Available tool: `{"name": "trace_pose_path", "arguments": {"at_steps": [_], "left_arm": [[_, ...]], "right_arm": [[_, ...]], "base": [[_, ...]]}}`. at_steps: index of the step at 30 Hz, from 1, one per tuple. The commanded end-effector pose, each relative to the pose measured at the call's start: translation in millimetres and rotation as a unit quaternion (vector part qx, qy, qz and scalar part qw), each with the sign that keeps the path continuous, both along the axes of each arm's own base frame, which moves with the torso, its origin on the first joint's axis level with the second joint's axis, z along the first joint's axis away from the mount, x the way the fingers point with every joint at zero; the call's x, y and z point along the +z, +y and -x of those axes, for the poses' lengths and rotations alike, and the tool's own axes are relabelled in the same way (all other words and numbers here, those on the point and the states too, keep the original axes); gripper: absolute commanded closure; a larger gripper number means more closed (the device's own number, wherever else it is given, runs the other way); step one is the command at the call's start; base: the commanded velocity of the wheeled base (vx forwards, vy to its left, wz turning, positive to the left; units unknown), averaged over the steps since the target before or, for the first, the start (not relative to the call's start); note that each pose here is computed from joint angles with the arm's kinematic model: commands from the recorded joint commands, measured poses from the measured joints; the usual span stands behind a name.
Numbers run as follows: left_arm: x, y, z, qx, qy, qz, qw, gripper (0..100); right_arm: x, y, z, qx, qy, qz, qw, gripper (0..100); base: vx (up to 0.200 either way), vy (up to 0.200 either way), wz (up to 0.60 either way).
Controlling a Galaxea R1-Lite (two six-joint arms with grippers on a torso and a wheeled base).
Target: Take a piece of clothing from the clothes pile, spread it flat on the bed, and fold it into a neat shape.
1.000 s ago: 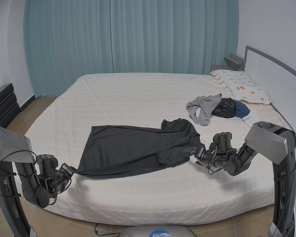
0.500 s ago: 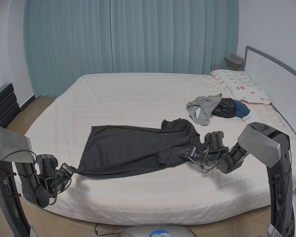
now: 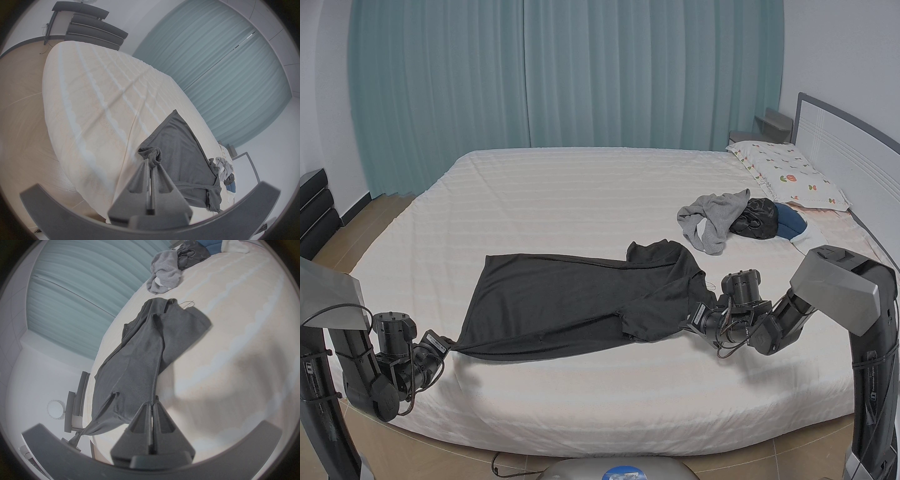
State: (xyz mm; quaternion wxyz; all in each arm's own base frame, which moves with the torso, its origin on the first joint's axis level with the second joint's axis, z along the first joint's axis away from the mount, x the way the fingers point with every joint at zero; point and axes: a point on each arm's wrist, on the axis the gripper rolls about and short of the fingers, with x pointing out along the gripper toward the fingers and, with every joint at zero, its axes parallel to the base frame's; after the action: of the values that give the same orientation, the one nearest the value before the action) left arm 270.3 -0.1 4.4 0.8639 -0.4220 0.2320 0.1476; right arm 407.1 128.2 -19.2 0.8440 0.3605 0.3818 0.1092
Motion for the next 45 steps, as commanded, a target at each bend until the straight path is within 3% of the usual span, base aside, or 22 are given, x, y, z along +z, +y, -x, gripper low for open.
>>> {"name": "trace_pose_path", "arguments": {"at_steps": [1, 6, 18, 27, 34, 42, 43, 44, 45], "left_arm": [[4.3, -0.9, 5.0, -0.004, -0.002, -0.002, 1.0000, 100], [7.9, -3.7, 12.3, -0.015, 0.000, -0.008, 0.9999, 100], [0.9, -13.9, 38.3, -0.086, 0.049, -0.080, 0.9919, 100], [-2.8, -21.1, 53.3, -0.123, 0.076, -0.108, 0.9837, 100], [-7.8, -20.9, 67.6, -0.149, 0.110, -0.134, 0.9736, 100], [-8.1, -20.6, 67.2, -0.151, 0.109, -0.137, 0.9729, 100], [-8.9, -20.8, 68.3, -0.152, 0.114, -0.137, 0.9721, 100], [-9.1, -21.1, 68.0, -0.153, 0.114, -0.137, 0.9720, 100], [-9.1, -20.8, 67.9, -0.152, 0.114, -0.137, 0.9721, 0]], "right_arm": [[31.6, -14.7, 21.9, -0.009, -0.006, -0.001, 0.9999, 100], [47.5, -27.8, 52.2, -0.013, 0.005, 0.002, 0.9999, 100], [69.6, -52.7, 133.9, -0.014, 0.046, 0.020, 0.9987, 100], [66.6, -64.9, 180.0, 0.024, 0.073, 0.072, 0.9945, 100], [48.0, -66.7, 205.6, 0.055, 0.120, 0.101, 0.9862, 100], [34.0, -69.2, 220.7, 0.089, 0.149, 0.128, 0.9765, 100], [29.2, -69.7, 222.0, 0.094, 0.158, 0.138, 0.9733, 0], [27.6, -70.4, 222.1, 0.095, 0.159, 0.141, 0.9725, 0], [27.1, -70.7, 221.9, 0.097, 0.159, 0.142, 0.9722, 0]], "base": [[0.000, 0.000, 0.00], [0.000, 0.000, 0.00], [0.000, 0.000, 0.00], [0.000, 0.000, 0.00], [0.000, 0.000, 0.00], [0.000, 0.000, 0.00], [0.000, 0.000, 0.00], [0.000, 0.000, 0.00], [0.000, 0.000, 0.00]]}}
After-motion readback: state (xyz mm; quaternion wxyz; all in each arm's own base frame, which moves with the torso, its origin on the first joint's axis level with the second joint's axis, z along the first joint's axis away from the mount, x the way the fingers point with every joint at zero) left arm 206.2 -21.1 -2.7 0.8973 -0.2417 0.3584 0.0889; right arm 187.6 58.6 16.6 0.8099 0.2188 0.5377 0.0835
